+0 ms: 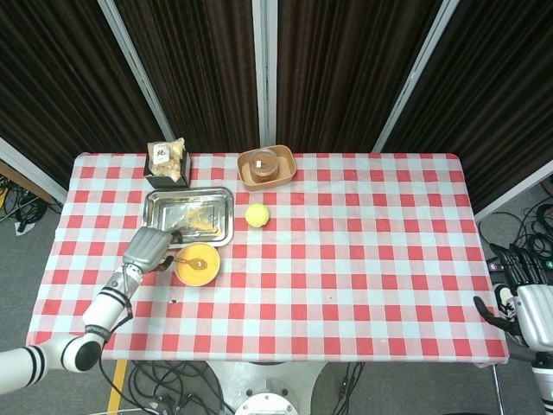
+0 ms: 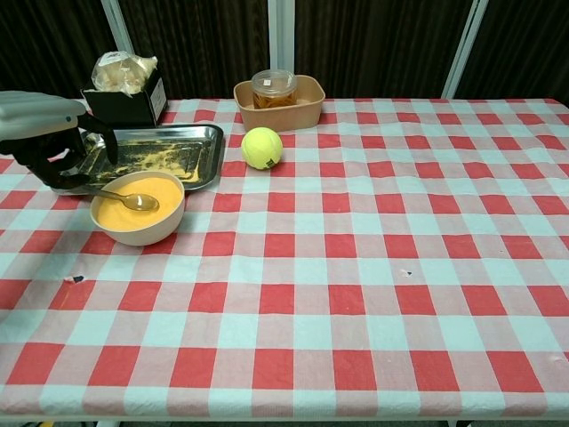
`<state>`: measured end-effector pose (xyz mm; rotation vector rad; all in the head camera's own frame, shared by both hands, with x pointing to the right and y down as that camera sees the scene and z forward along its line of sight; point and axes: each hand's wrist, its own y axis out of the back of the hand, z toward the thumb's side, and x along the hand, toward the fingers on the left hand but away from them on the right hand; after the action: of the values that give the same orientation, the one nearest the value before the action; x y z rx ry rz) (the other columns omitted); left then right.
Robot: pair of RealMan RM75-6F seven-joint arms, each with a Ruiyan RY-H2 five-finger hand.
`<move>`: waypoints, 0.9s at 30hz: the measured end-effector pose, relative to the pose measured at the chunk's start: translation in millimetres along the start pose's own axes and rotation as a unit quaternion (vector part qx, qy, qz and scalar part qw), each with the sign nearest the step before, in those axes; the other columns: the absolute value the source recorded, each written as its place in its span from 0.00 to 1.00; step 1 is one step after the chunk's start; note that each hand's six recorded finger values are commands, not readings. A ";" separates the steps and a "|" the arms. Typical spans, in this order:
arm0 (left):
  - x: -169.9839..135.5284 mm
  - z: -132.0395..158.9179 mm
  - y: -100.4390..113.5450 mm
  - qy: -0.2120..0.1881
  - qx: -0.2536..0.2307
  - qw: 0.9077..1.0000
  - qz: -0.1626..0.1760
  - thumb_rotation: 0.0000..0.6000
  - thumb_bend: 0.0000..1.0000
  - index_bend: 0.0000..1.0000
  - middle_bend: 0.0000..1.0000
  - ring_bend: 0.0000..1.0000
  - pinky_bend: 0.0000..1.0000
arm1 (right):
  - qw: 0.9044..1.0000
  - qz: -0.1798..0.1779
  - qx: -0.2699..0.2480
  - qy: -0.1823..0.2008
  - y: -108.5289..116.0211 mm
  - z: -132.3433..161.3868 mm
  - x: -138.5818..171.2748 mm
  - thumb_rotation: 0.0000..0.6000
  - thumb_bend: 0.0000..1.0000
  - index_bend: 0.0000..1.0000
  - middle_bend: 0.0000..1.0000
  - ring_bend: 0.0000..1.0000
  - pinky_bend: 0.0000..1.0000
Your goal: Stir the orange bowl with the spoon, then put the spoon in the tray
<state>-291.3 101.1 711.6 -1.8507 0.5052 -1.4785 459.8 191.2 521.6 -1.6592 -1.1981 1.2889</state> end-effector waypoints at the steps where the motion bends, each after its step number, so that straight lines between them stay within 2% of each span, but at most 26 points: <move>1: 0.0 0.6 -1.0 0.000 -0.001 1.000 -0.001 1.00 0.40 0.48 0.90 0.90 0.96 | 1.000 -0.001 0.000 0.001 0.6 0.2 0.1 1.00 0.24 0.00 0.12 0.00 0.00; 6: 0.1 6.3 -4.6 -0.006 -0.007 1.000 -0.004 1.00 0.35 0.53 0.91 0.90 0.96 | 1.000 0.001 0.000 -0.001 0.4 -0.9 0.4 1.00 0.24 0.00 0.12 0.00 0.00; 12: 2.8 8.0 -6.0 -0.004 -0.007 1.000 -0.006 1.00 0.32 0.54 0.91 0.90 0.96 | 1.000 0.002 -0.002 -0.003 -0.2 -2.7 0.9 1.00 0.24 0.00 0.12 0.00 0.00; 27: 6.9 -3.4 -11.5 0.021 0.000 0.999 -0.025 1.00 0.32 0.57 0.91 0.90 0.96 | 1.000 0.005 -0.004 -0.004 -2.7 -3.2 -1.2 1.00 0.24 0.00 0.12 0.00 0.00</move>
<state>-294.1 103.2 725.0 -1.8491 0.4814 -1.5530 462.1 190.9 525.3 -1.6696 -1.2035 1.2991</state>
